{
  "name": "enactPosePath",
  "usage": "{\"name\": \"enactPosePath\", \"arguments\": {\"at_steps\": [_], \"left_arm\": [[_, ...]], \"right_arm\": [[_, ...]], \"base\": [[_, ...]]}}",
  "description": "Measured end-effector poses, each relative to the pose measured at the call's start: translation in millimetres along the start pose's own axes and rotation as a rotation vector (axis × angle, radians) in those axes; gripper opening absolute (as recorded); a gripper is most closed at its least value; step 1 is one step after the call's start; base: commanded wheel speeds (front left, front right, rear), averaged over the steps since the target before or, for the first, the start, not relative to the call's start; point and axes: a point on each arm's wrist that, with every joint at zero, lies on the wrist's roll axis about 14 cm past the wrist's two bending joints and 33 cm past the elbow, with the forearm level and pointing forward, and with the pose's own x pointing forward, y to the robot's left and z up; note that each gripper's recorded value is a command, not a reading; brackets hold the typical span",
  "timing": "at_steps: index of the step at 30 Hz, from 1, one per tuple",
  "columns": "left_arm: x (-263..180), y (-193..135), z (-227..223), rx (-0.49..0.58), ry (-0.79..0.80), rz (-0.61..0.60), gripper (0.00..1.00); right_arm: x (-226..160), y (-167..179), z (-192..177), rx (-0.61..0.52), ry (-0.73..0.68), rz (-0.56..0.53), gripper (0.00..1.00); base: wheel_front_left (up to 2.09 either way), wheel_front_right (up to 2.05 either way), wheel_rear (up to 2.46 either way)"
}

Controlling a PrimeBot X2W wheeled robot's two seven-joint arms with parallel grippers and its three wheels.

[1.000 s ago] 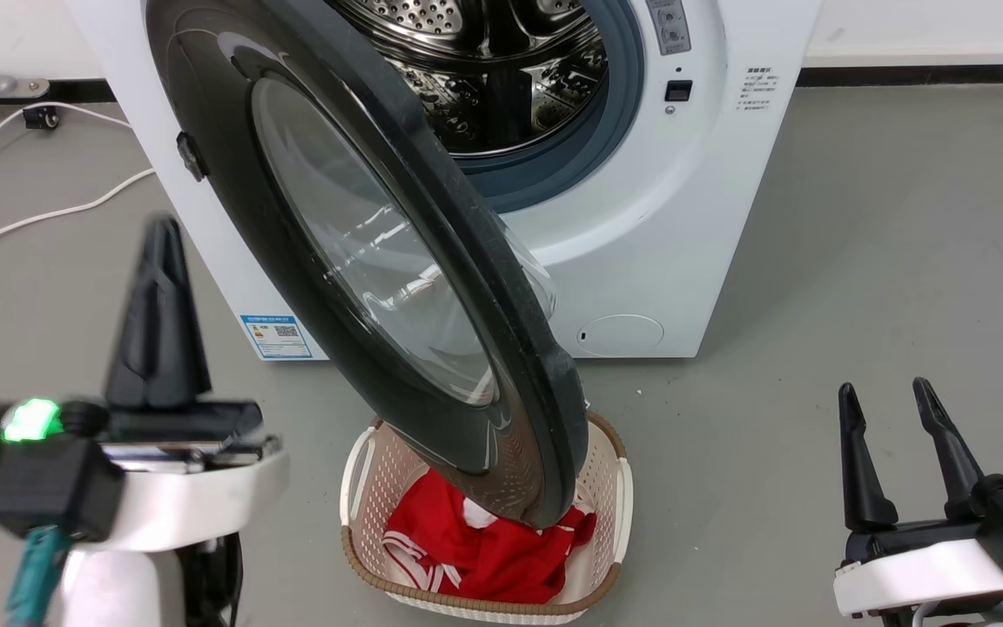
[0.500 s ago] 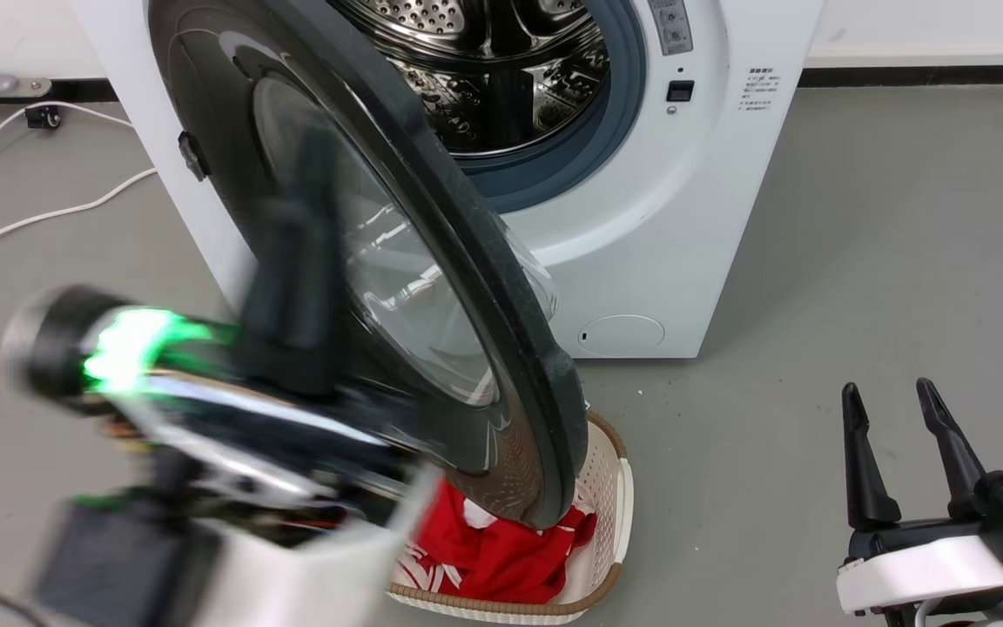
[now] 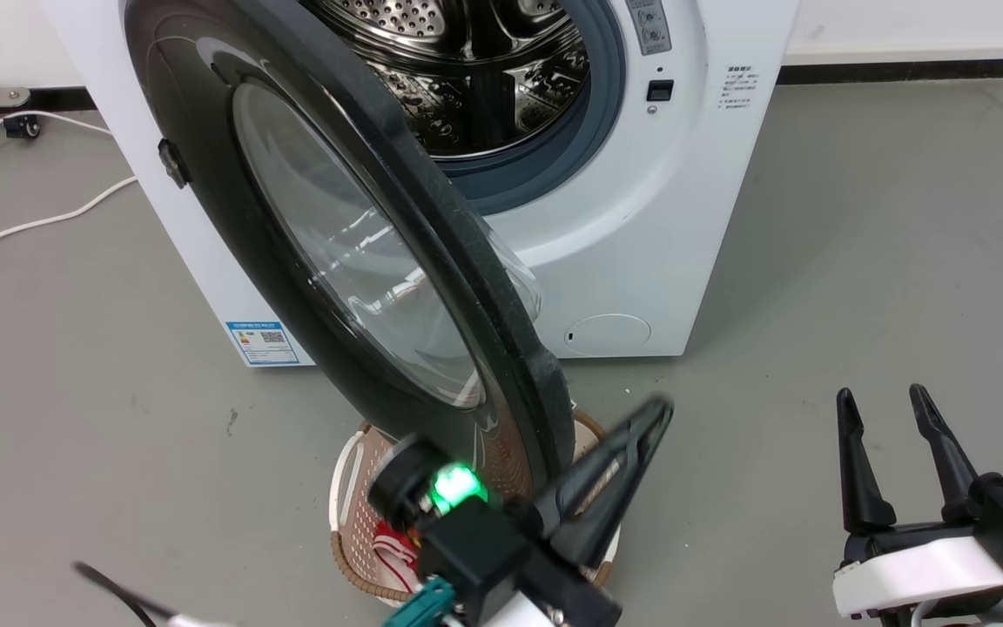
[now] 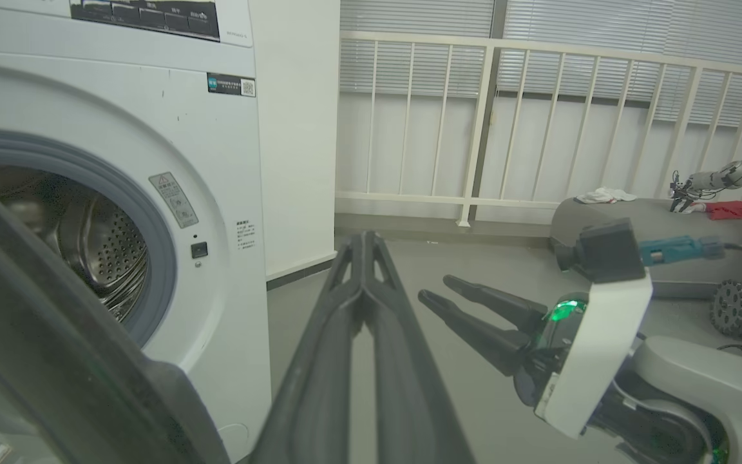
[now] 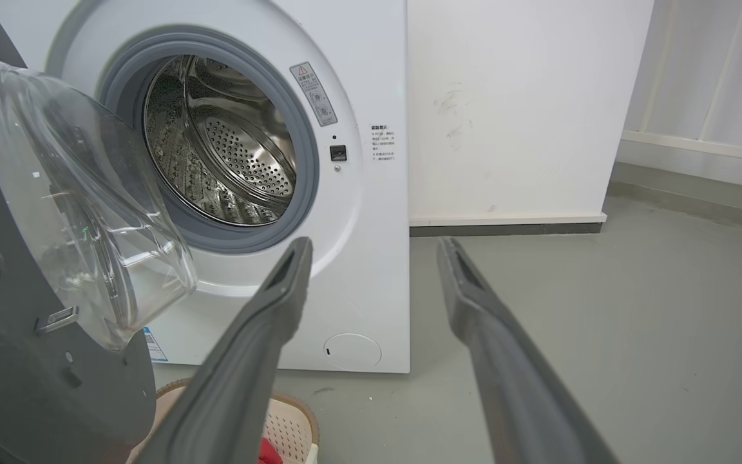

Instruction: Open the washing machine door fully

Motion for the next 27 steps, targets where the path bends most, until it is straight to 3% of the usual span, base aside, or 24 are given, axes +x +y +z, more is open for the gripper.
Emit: {"name": "enactPosePath", "arguments": {"at_steps": [6, 27], "left_arm": [[-22.2, 9.0, -61.3, -0.04, 0.236, 0.05, 0.0], [6.5, 47.0, -83.9, -0.013, 0.218, 0.151, 0.0]], "right_arm": [[0.1, 0.4, -4.1, 0.007, 0.015, 0.0, 1.0], [-5.6, -6.8, -14.5, 0.031, 0.049, -0.028, 1.0]], "base": [[0.0, 0.0, 0.0], [0.0, 0.0, 0.0]]}}
